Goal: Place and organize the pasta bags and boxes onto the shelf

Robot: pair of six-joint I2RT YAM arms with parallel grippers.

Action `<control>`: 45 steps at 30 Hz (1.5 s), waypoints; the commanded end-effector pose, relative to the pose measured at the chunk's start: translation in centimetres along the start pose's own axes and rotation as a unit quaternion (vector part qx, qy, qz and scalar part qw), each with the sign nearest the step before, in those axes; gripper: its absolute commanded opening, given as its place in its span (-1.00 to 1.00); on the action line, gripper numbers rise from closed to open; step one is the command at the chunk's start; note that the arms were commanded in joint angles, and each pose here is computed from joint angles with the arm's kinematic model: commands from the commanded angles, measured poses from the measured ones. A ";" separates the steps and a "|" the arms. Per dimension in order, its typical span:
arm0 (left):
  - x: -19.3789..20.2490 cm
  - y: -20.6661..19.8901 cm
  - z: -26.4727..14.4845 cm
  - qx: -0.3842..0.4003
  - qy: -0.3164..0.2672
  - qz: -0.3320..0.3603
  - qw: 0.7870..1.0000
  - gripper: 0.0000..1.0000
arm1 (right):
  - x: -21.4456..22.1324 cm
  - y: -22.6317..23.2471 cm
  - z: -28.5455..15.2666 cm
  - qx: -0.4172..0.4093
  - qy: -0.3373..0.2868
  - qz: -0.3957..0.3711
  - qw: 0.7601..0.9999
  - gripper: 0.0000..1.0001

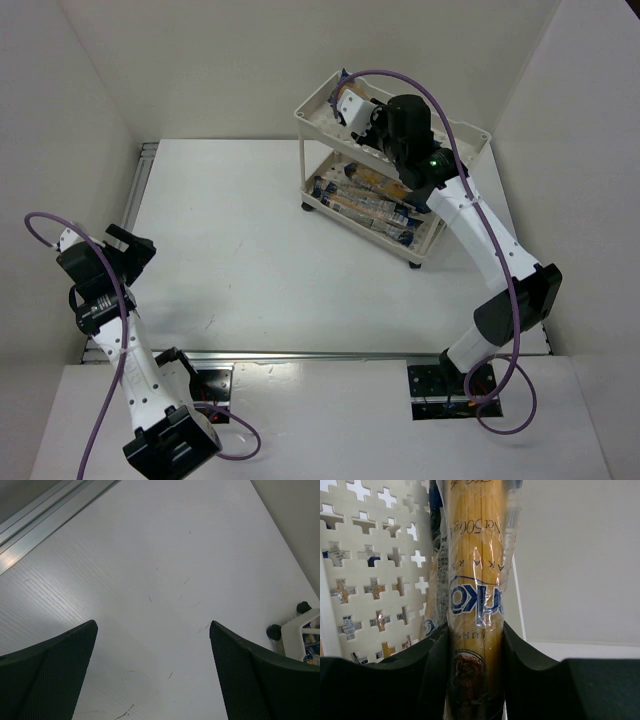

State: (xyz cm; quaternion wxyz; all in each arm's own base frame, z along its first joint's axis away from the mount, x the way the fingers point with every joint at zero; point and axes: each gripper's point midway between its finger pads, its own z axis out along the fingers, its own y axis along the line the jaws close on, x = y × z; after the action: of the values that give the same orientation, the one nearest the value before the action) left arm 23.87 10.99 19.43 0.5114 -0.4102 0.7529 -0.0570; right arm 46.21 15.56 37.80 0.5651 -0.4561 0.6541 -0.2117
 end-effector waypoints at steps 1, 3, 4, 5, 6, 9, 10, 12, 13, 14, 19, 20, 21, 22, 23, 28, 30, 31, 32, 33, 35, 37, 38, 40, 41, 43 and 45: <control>-0.8 -0.5 0.1 0.014 -0.015 0.008 1.000 1.00 | -3.0 -6.3 -3.6 0.105 -0.059 0.022 0.992 -0.28; -0.8 -0.5 0.1 0.014 -0.015 0.008 1.000 1.00 | -3.0 -6.5 -3.7 0.112 -0.058 0.024 0.992 0.12; -0.8 -0.5 0.1 0.014 -0.015 0.008 1.000 1.00 | -3.1 -7.1 -4.1 0.121 -0.060 0.027 0.990 0.27; -0.8 -0.5 0.1 0.014 -0.015 0.008 1.000 1.00 | -3.2 -7.2 -4.4 0.126 -0.063 0.028 0.990 0.32; -0.8 -0.5 0.1 0.014 -0.015 0.008 1.000 1.00 | -3.2 -7.9 -4.5 0.138 -0.066 0.031 0.988 0.40; -0.8 -0.5 0.1 0.014 -0.015 0.008 1.000 1.00 | -3.9 -9.4 -6.0 0.156 -0.082 0.041 0.984 0.64; -0.8 -0.5 0.1 0.014 -0.015 0.008 1.000 1.00 | -4.3 -10.1 -6.9 0.162 -0.088 0.048 0.982 0.75; -0.8 -0.5 0.1 0.014 -0.015 0.008 1.000 1.00 | -4.3 -10.5 -8.0 0.165 -0.092 0.060 0.980 0.90; -0.8 -0.5 0.1 0.014 -0.015 0.008 1.000 1.00 | -4.5 -10.8 -8.7 0.169 -0.098 0.068 0.978 0.98; -0.8 -0.5 0.1 0.014 -0.015 0.008 1.000 1.00 | -4.6 -11.2 -9.4 0.174 -0.103 0.074 0.976 0.98; -0.8 -0.5 0.1 0.014 -0.015 0.008 1.000 1.00 | -4.9 -14.2 -16.2 0.233 -0.152 0.191 0.941 0.98; -0.8 -0.5 0.1 0.014 -0.015 0.008 1.000 1.00 | -4.5 -14.5 -17.3 0.243 -0.153 0.216 0.933 0.98; -0.9 -0.6 -0.1 0.016 -0.019 0.009 1.000 1.00 | -3.9 -14.4 -18.3 0.245 -0.149 0.235 0.929 0.98; -0.9 -0.6 -0.1 0.016 -0.019 0.009 1.000 1.00 | -2.5 -14.4 -20.3 0.258 -0.138 0.254 0.922 0.98; -0.9 -0.6 -0.1 0.016 -0.019 0.009 1.000 1.00 | -1.3 -13.9 -21.0 0.263 -0.121 0.264 0.920 0.98; -1.2 -0.8 -0.3 0.021 -0.028 0.011 0.999 1.00 | 7.8 -8.4 -24.9 0.248 0.022 0.334 0.909 0.98; -1.2 -0.8 -0.3 0.021 -0.028 0.011 0.999 1.00 | 10.5 -6.6 -27.2 0.253 0.048 0.374 0.891 0.98; -1.0 -1.0 -0.3 0.025 -0.025 0.014 0.999 1.00 | 11.9 -5.1 -28.0 0.246 0.076 0.377 0.890 1.00; -0.9 -1.3 -0.3 0.029 -0.022 0.016 0.999 1.00 | 12.6 -4.4 -28.7 0.249 0.086 0.383 0.885 1.00; -1.0 -1.4 -0.5 0.031 -0.026 0.017 0.999 1.00 | 13.7 -4.2 -30.5 0.274 0.095 0.398 0.870 1.00; -0.8 -1.7 -0.5 0.036 -0.023 0.020 0.999 1.00 | 15.5 -2.6 -31.8 0.277 0.131 0.404 0.862 1.00; -0.5 -2.3 -0.6 0.047 -0.020 0.026 0.998 1.00 | 16.9 -2.3 -34.0 0.308 0.148 0.411 0.845 1.00; -0.7 -2.5 -0.9 0.050 -0.025 0.028 0.998 1.00 | 17.5 -1.7 -34.6 0.307 0.162 0.408 0.844 1.00; -0.5 -3.0 -1.1 0.060 -0.025 0.034 0.997 1.00 | 17.8 -1.8 -36.2 0.321 0.171 0.412 0.835 1.00; -0.6 -3.2 -1.4 0.063 -0.030 0.035 0.997 1.00 | 18.2 -1.2 -36.9 0.311 0.188 0.407 0.838 1.00; -0.5 -3.2 -1.6 0.063 -0.031 0.037 0.997 1.00 | 17.6 -1.5 -38.6 0.304 0.191 0.403 0.842 1.00; -0.6 -3.7 -2.0 0.071 -0.037 0.041 0.996 1.00 | 17.5 -1.3 -39.9 0.290 0.205 0.403 0.844 1.00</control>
State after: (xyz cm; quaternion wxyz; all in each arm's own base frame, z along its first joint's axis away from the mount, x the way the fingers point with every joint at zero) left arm 24.13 8.60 21.36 0.5437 -0.3639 0.7527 -0.0737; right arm 13.17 -8.49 40.02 0.5862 0.0764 0.7741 -0.2265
